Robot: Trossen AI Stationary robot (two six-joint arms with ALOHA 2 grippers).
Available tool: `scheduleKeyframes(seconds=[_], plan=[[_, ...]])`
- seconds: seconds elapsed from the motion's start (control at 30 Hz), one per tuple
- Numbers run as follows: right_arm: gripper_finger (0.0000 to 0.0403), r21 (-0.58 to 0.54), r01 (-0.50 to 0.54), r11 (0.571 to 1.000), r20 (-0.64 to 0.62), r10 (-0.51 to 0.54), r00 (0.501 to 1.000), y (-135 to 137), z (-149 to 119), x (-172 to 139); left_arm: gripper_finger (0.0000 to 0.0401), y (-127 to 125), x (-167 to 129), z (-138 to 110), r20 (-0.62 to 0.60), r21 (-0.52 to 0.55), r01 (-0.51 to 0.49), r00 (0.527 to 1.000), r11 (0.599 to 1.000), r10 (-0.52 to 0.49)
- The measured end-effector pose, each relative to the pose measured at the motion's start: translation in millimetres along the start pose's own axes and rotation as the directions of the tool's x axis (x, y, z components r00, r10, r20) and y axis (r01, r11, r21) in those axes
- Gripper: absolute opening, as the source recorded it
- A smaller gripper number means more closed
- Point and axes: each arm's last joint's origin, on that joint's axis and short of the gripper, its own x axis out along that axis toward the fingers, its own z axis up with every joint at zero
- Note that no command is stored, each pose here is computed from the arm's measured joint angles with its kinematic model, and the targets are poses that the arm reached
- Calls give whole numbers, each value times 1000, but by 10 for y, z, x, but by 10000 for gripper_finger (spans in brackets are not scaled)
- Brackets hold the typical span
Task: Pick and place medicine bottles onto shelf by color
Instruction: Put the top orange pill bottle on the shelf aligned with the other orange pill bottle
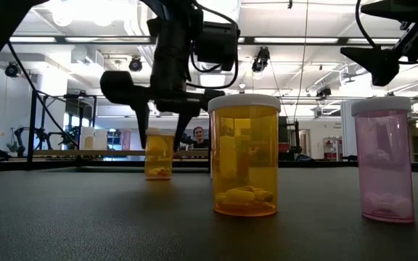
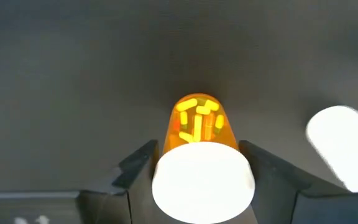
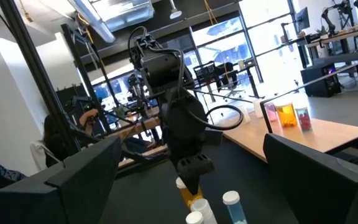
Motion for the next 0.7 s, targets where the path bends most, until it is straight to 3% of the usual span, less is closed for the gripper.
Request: scheduleKeyframes(seconds=[0.23,0.4,0.7], plan=[[384,0,0,1000,0,0,1000,0,0,0,190,142,-258,105,9,52,-2,1000,999,2],[384,0,0,1000,0,0,1000,0,0,0,183,300,-536,221,109,25,19,994,999,-22],[384,0,0,1000,0,0,1000,0,0,0,187,491,-831,745,230,-48,55,972,997,-43]])
